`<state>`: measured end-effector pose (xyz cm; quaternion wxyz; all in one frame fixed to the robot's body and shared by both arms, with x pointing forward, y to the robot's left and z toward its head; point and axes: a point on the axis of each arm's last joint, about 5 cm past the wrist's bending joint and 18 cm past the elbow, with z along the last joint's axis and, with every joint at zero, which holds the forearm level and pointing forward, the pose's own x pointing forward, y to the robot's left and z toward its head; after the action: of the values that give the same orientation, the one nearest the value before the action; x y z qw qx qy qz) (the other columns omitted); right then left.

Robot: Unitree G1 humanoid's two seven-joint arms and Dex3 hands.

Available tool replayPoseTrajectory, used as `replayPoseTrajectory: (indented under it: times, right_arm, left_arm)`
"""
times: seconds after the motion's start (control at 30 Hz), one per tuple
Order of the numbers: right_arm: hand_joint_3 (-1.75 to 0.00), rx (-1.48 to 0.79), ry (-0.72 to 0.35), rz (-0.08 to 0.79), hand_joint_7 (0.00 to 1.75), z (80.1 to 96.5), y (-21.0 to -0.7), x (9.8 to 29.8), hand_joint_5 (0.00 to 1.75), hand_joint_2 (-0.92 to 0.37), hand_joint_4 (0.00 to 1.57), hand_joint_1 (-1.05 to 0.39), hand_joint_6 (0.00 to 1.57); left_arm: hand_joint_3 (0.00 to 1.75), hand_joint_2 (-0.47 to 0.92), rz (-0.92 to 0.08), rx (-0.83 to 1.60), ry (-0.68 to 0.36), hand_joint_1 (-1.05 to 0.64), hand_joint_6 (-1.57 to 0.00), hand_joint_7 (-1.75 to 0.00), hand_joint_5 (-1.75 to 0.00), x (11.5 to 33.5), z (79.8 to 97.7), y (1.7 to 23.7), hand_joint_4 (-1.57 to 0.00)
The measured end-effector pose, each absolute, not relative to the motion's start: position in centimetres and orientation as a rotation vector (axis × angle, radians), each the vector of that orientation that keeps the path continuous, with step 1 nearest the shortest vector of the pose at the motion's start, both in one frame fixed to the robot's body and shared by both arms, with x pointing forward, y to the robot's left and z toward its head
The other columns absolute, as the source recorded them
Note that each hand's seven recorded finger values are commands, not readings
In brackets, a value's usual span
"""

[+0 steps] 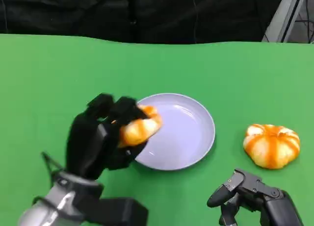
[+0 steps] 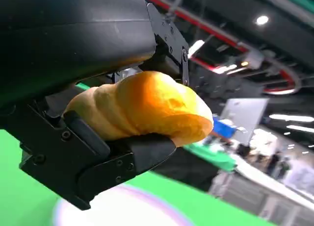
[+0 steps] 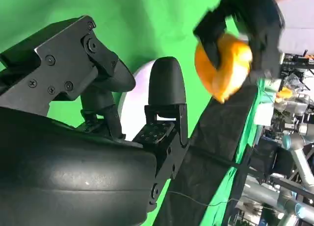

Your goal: Grasp the bread from the table and place it into the plate.

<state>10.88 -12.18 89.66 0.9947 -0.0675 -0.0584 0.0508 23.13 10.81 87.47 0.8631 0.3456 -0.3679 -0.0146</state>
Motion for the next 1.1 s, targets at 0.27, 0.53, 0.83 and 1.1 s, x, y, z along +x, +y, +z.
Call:
replayPoseTrajectory:
  times: [0.27,0.53,0.83,1.1]
  right_arm:
    - [-1.25,-0.138,-0.118,0.1,1.3,89.7,-12.2,10.9,1.62,-0.45,0.69,0.05,0.74]
    - [-1.25,-0.136,-0.116,0.097,1.3,89.5,-12.2,10.9,1.61,-0.45,0.7,0.04,0.74]
    - [-1.25,-0.136,-0.119,0.098,1.3,89.5,-12.1,10.9,1.62,-0.45,0.7,0.05,0.74]
    - [-1.25,-0.136,-0.119,0.099,1.31,89.5,-12.2,10.9,1.62,-0.45,0.69,0.05,0.74]
  left_arm:
    - [1.25,0.37,-0.14,0.772,-0.701,-0.22,-0.69,-1.72,-1.75,25.1,88.2,7.0,-0.92]
    - [0.21,0.88,-0.346,0.98,-0.499,-0.39,-0.32,-0.17,-0.74,26.8,89.3,5.5,-0.11]
    - [0.46,0.92,-0.598,1.254,-0.267,-0.86,-0.06,0.0,-0.02,26.7,90.6,6.3,0.0]
    - [0.51,0.92,-0.642,1.232,-0.23,-0.96,0.0,0.0,0.0,26.4,91.3,6.7,0.0]
